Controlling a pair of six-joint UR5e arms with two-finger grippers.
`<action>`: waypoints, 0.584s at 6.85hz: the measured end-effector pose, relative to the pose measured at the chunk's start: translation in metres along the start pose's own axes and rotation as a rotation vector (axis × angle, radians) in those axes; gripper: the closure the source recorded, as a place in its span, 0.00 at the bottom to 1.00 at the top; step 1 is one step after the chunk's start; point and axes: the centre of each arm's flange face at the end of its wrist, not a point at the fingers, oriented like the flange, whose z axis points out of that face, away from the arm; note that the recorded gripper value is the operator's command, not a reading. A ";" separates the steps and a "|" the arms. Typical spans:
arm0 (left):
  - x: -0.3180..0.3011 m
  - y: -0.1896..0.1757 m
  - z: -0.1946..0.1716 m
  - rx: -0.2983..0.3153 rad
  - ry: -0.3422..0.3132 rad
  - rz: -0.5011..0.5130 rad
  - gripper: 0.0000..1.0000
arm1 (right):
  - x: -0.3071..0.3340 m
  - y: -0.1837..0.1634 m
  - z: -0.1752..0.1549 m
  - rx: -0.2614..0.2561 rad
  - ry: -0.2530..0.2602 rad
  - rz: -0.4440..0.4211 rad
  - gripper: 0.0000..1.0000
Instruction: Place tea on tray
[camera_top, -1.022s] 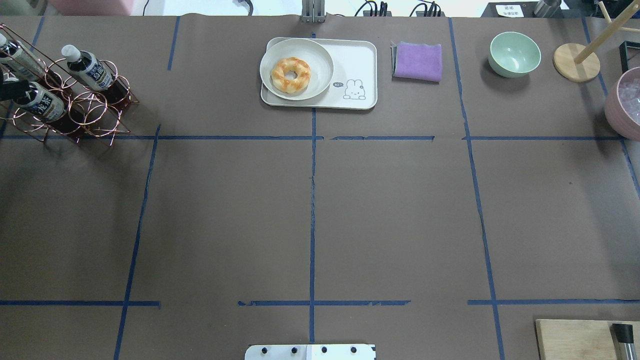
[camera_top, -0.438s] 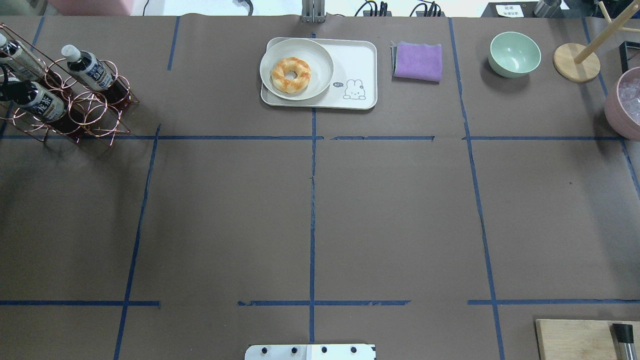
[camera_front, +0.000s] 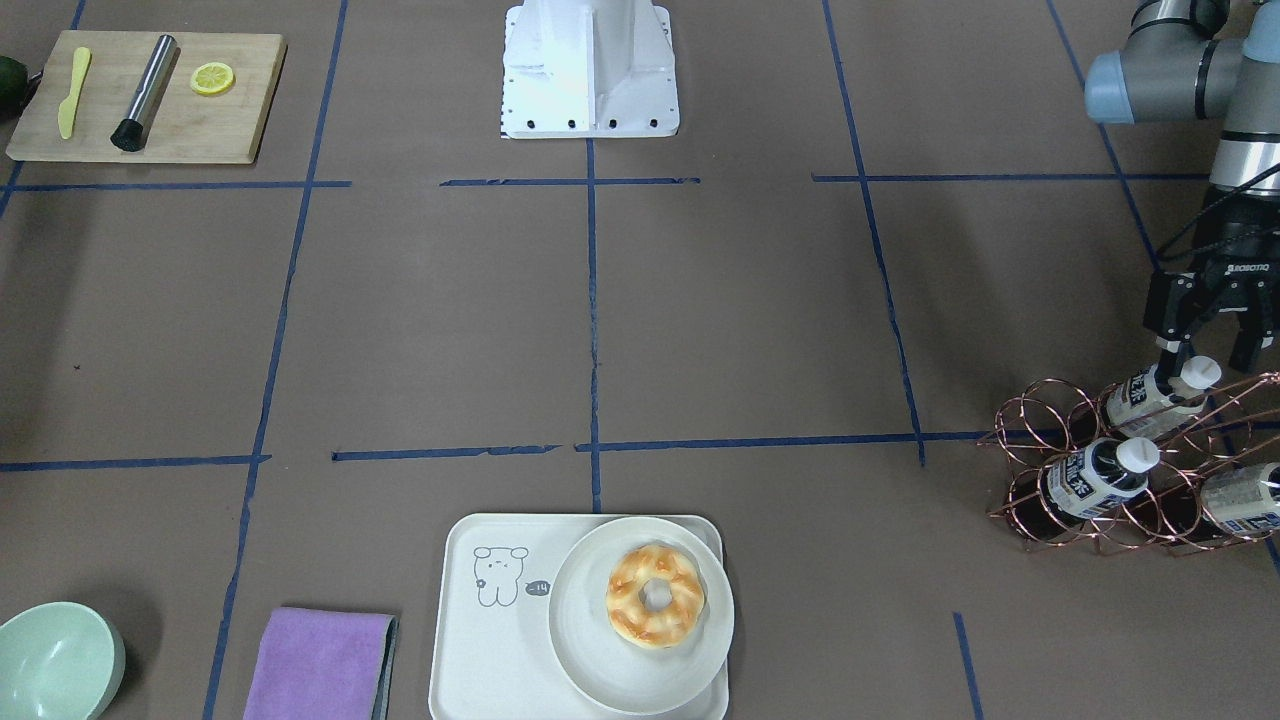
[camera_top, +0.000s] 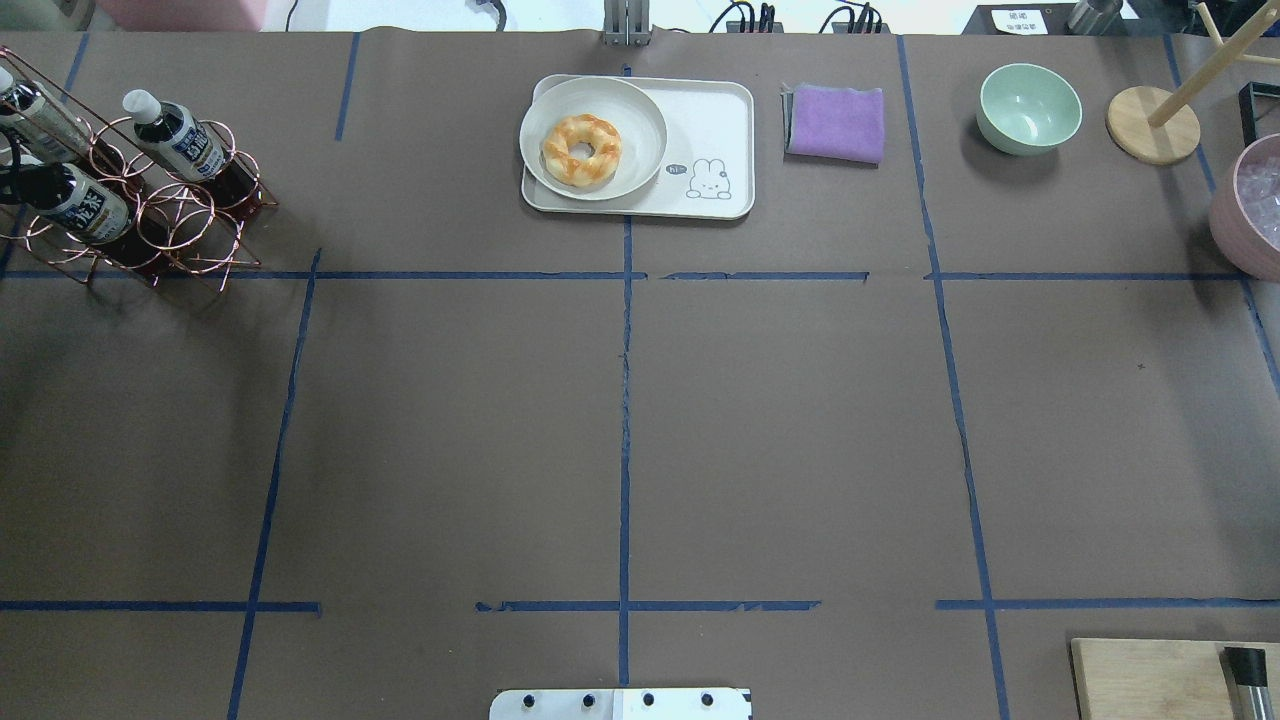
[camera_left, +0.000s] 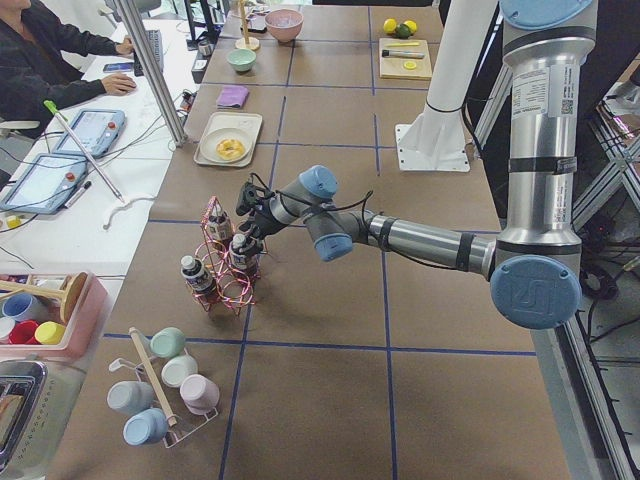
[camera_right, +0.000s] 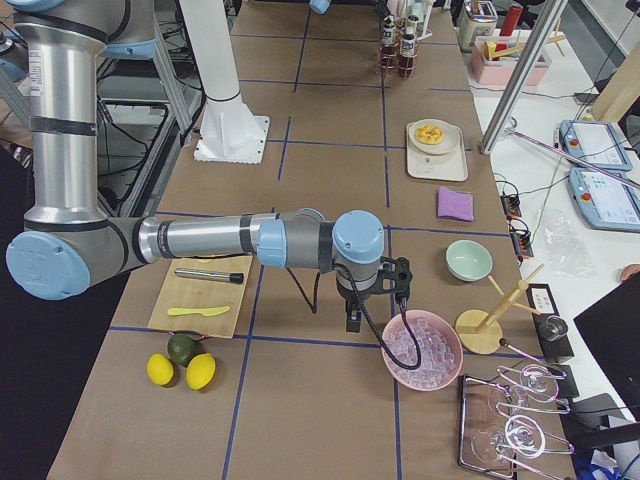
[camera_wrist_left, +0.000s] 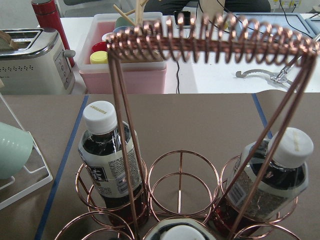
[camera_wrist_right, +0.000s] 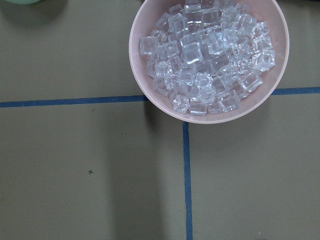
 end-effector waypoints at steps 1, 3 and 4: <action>0.000 0.000 0.000 -0.001 -0.001 0.000 0.26 | 0.000 0.000 0.000 0.001 0.000 -0.001 0.00; 0.000 0.000 0.004 -0.002 -0.003 0.001 0.32 | -0.001 -0.001 -0.001 0.002 0.000 -0.002 0.00; 0.001 -0.001 0.006 -0.003 -0.004 0.002 0.42 | -0.001 -0.001 -0.001 0.002 0.000 -0.002 0.00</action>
